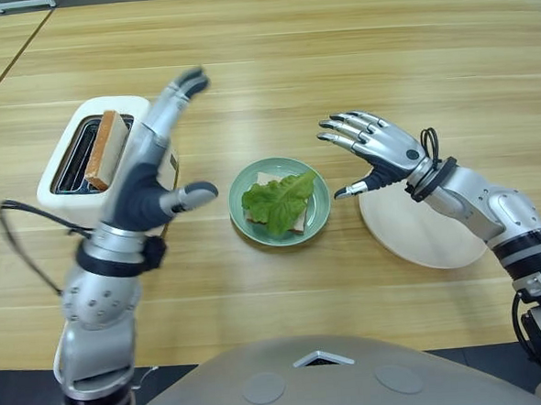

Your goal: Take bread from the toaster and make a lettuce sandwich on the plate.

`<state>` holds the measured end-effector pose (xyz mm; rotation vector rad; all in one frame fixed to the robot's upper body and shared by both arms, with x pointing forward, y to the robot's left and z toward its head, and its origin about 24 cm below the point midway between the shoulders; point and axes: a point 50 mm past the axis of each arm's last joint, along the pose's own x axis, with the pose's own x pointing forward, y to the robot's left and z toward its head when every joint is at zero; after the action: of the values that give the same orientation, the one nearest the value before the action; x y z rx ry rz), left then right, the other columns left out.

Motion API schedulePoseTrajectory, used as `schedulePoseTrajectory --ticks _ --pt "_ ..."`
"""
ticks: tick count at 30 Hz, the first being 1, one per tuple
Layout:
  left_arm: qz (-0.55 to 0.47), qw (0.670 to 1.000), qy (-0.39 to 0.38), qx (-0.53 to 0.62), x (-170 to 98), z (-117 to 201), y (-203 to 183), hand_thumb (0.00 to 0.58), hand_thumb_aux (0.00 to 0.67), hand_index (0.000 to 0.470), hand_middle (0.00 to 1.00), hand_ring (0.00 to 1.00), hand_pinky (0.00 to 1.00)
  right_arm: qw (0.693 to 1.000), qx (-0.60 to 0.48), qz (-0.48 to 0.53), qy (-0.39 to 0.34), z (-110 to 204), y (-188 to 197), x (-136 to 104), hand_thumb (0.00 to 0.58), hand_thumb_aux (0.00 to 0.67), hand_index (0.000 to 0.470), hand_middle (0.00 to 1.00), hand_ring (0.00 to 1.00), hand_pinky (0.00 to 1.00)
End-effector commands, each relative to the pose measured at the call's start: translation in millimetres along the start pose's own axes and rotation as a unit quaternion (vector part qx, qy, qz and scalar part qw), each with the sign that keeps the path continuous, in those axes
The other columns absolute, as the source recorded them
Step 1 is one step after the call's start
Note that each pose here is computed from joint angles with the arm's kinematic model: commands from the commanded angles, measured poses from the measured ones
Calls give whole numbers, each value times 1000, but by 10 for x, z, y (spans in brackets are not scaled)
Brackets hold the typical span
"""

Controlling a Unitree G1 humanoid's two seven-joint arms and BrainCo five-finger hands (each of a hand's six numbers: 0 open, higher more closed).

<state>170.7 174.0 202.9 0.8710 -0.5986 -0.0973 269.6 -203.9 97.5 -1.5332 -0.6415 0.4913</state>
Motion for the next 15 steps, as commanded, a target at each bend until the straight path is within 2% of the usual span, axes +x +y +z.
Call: schedulePoseTrajectory --ticks 1,4,7,9,11,15 --pt "-8 971 108 213 -114 -269 334 0 0 0 0 0 0 1000 16 -11 9 19 2 -16 0 0 0 0 0 0" --pt "-47 934 213 284 -310 -552 402 0 0 0 0 0 0 1000 21 -6 12 31 36 -18 0 0 0 0 0 0" --pt "-100 912 265 297 -429 -723 278 9 5 4 0 0 0 1000 23 -2 12 39 68 -9 0 0 0 0 0 0" --pt "-125 902 280 304 -464 -777 201 75 45 31 0 0 0 1000 23 1 11 46 89 -2 0 0 0 0 0 0" --pt "-132 892 296 315 -488 -842 192 83 50 35 0 0 0 1000 22 4 11 47 109 -1 0 0 0 0 0 0" --pt "-125 877 327 330 -536 -976 253 156 97 68 0 0 0 1000 19 6 13 46 123 1 0 0 0 0 0 0"
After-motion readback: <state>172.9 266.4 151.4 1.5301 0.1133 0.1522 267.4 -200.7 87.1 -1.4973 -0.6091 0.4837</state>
